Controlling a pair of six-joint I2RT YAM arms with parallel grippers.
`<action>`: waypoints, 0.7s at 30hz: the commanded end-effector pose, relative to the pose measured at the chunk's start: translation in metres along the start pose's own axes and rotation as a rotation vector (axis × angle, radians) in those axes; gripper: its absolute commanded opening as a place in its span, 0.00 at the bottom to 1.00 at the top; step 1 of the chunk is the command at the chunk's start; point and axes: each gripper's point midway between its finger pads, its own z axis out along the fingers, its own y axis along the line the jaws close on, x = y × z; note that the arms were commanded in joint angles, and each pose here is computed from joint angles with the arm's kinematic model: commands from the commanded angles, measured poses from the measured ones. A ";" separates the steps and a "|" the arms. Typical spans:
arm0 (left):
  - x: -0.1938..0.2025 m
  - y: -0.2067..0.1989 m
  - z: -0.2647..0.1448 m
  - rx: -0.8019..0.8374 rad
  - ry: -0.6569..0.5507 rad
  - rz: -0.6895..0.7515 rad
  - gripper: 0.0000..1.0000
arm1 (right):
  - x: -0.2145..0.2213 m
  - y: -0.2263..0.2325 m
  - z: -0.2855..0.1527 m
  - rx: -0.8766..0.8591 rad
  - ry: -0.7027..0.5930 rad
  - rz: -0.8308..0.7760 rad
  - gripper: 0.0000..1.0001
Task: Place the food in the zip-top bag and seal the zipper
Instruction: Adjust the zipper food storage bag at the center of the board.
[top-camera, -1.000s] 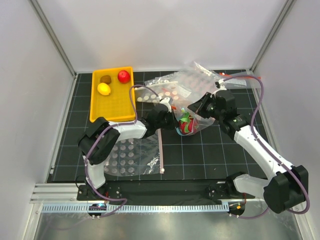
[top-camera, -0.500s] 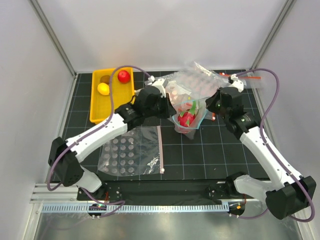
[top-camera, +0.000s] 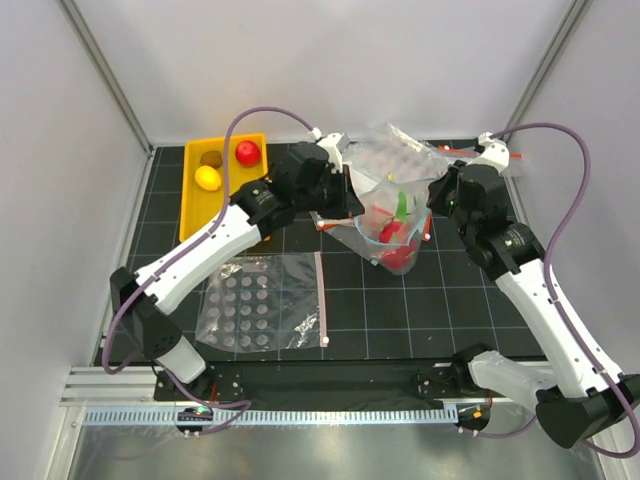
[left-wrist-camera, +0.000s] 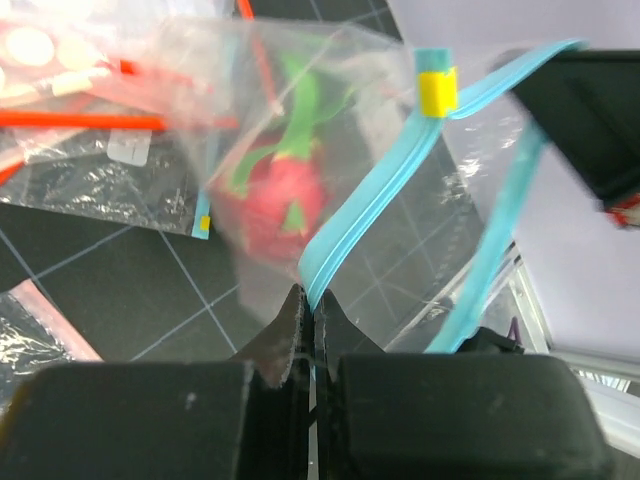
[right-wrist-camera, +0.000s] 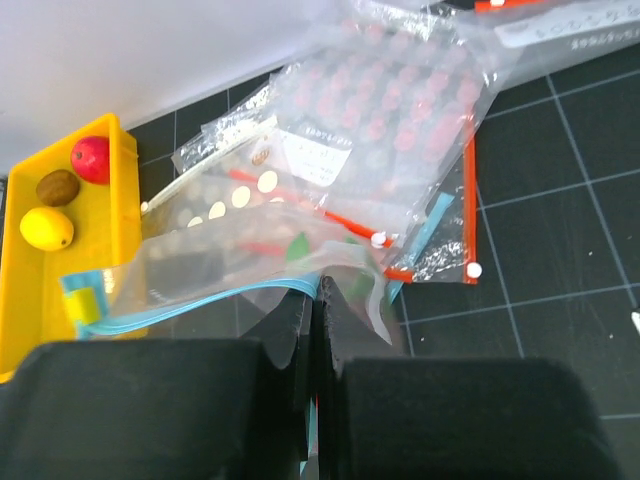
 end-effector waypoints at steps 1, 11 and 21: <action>0.024 0.008 0.018 0.009 0.090 -0.011 0.00 | -0.036 -0.001 -0.019 0.025 -0.118 -0.027 0.01; 0.063 0.053 0.057 0.002 0.068 -0.010 0.00 | 0.035 0.012 0.024 -0.013 0.122 -0.120 0.40; 0.063 0.081 0.038 -0.074 -0.049 0.006 0.00 | 0.073 0.037 0.015 -0.019 0.211 -0.280 0.56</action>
